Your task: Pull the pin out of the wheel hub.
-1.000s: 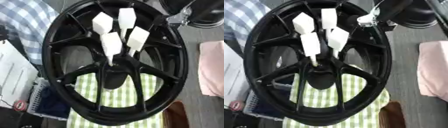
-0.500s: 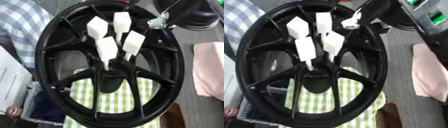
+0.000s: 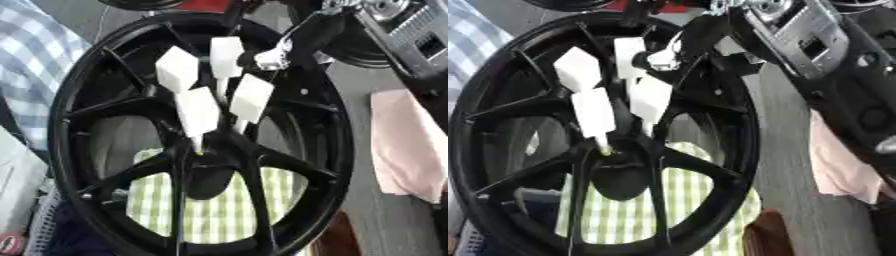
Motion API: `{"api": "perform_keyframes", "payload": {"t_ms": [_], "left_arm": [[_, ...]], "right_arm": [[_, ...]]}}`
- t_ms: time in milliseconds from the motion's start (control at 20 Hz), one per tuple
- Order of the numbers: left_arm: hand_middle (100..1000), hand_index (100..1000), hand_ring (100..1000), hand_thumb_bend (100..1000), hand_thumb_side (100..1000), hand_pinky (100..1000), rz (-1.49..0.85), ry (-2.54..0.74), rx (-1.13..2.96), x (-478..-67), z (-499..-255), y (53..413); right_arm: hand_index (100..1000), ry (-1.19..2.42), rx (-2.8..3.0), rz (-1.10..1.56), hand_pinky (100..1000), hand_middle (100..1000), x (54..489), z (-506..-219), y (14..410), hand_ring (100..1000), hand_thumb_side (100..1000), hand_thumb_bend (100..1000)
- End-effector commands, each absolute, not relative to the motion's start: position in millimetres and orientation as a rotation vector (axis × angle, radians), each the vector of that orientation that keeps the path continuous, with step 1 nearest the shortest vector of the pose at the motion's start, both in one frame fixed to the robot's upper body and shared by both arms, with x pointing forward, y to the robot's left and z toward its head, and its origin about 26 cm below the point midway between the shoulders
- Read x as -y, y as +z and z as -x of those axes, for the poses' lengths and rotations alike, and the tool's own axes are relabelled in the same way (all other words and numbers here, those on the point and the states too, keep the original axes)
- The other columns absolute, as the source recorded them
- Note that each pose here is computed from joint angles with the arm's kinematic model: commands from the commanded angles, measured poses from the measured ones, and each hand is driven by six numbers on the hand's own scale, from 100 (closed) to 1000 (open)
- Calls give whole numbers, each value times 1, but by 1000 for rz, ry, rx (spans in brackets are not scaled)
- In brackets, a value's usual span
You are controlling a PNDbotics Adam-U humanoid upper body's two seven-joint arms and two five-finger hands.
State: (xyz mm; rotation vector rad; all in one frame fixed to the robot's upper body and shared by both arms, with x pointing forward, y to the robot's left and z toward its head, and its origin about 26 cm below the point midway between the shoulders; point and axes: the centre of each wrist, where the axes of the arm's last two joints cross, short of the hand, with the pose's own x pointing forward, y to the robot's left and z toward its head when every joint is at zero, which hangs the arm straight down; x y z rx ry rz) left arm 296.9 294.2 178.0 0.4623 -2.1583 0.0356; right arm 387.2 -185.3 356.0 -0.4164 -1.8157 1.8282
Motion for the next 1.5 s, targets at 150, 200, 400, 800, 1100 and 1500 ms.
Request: {"api": "perform_keyframes", "payload": {"t_ms": [150, 200, 400, 800, 1100, 1500], "left_arm": [[591, 760, 661, 100, 699, 705, -468, 22, 2196, -294, -295, 189], [591, 760, 661, 100, 701, 705, -468, 22, 2196, -294, -295, 189], [591, 760, 662, 100, 703, 705, -466, 28, 2196, -294, -295, 189], [592, 760, 662, 100, 707, 706, -465, 33, 2194, -294, -295, 189], [592, 760, 663, 100, 707, 706, -463, 32, 2193, -294, -295, 188], [592, 760, 663, 100, 709, 706, -463, 32, 2192, -294, -295, 188]], "right_arm": [[810, 1817, 1835, 463, 890, 771, 187, -387, 366, 859, 438, 363], [813, 1814, 1835, 464, 889, 774, 187, -387, 366, 860, 438, 366], [815, 1814, 1820, 479, 888, 776, 188, -389, 363, 861, 443, 374], [796, 1826, 1792, 518, 876, 743, 190, -392, 360, 840, 426, 388], [752, 1825, 1780, 526, 865, 661, 190, -393, 359, 812, 371, 364], [747, 1866, 1746, 539, 860, 652, 191, -392, 361, 801, 315, 396]]}}
